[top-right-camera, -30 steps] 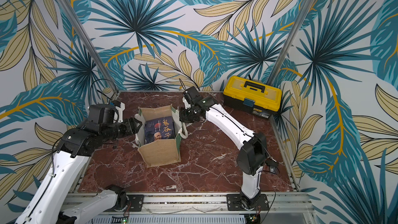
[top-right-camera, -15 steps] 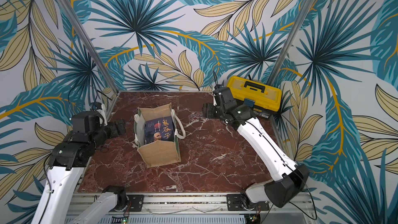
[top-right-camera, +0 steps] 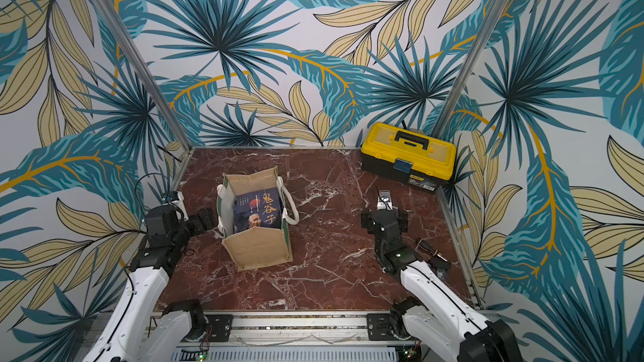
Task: Put the books into the canvas bag
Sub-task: Reset both arms
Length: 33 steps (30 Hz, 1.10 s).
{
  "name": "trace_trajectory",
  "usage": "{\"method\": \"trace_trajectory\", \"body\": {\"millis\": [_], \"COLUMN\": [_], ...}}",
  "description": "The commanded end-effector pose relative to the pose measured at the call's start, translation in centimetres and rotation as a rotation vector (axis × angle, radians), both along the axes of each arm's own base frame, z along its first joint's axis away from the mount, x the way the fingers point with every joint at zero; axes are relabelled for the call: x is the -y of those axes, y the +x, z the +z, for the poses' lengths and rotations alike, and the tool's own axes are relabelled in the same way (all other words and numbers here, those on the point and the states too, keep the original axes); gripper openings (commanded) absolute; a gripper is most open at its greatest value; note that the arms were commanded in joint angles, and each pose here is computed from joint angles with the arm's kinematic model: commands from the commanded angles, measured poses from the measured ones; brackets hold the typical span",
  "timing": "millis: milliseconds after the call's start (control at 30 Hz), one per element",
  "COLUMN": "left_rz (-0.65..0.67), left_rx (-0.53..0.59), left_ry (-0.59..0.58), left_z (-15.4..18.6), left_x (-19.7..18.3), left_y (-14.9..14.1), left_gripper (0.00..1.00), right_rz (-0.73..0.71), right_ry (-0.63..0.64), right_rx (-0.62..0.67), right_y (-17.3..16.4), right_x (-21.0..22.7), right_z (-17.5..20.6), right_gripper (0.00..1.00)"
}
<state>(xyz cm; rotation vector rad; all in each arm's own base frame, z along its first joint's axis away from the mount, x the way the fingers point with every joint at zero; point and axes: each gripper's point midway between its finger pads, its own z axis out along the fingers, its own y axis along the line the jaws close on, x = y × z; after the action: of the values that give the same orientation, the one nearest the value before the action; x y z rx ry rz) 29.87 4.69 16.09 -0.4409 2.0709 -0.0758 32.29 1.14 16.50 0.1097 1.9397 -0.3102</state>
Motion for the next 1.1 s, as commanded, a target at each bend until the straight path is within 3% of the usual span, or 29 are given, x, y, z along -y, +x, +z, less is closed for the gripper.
{"method": "trace_trajectory", "body": {"millis": [0, 167, 400, 533, 700, 767, 1067], "left_rz": [0.086, 0.053, 0.003, 0.017, -0.090, -0.146, -0.230], "left_rx": [0.197, 0.247, 0.278, 0.286, 0.252, 0.287, 0.232], "left_ry": [0.013, 0.166, 0.254, 0.231, 0.170, 0.144, 0.208], "left_z": [1.0, 0.2, -1.0, -1.2, -1.9, -2.0, -4.6], "left_x": [-1.5, -1.2, -1.1, -1.8, -0.3, 0.9, 3.0], "left_y": [1.6, 2.7, 3.9, 5.2, 8.2, 8.9, 10.6], "left_gripper": [1.00, 0.99, 1.00, 0.99, 0.99, 1.00, 1.00], "right_rz": [-0.049, -0.064, 0.009, -0.046, -0.007, -0.009, -0.005], "right_ry": [0.050, 0.036, 0.058, 0.133, 0.138, 0.138, 0.133], "right_rx": [0.170, 0.150, 0.178, 0.197, 0.125, 0.126, 0.127], "right_y": [1.7, 3.5, 5.4, 5.7, 6.9, 6.9, 6.8], "right_x": [1.2, 2.8, 3.8, 5.9, 5.2, 5.3, 5.2], "right_z": [1.8, -1.1, -2.5, -4.6, -5.2, -5.2, -5.2], "right_gripper": [0.99, 0.99, 1.00, 0.99, 1.00, 0.99, 0.99]}}
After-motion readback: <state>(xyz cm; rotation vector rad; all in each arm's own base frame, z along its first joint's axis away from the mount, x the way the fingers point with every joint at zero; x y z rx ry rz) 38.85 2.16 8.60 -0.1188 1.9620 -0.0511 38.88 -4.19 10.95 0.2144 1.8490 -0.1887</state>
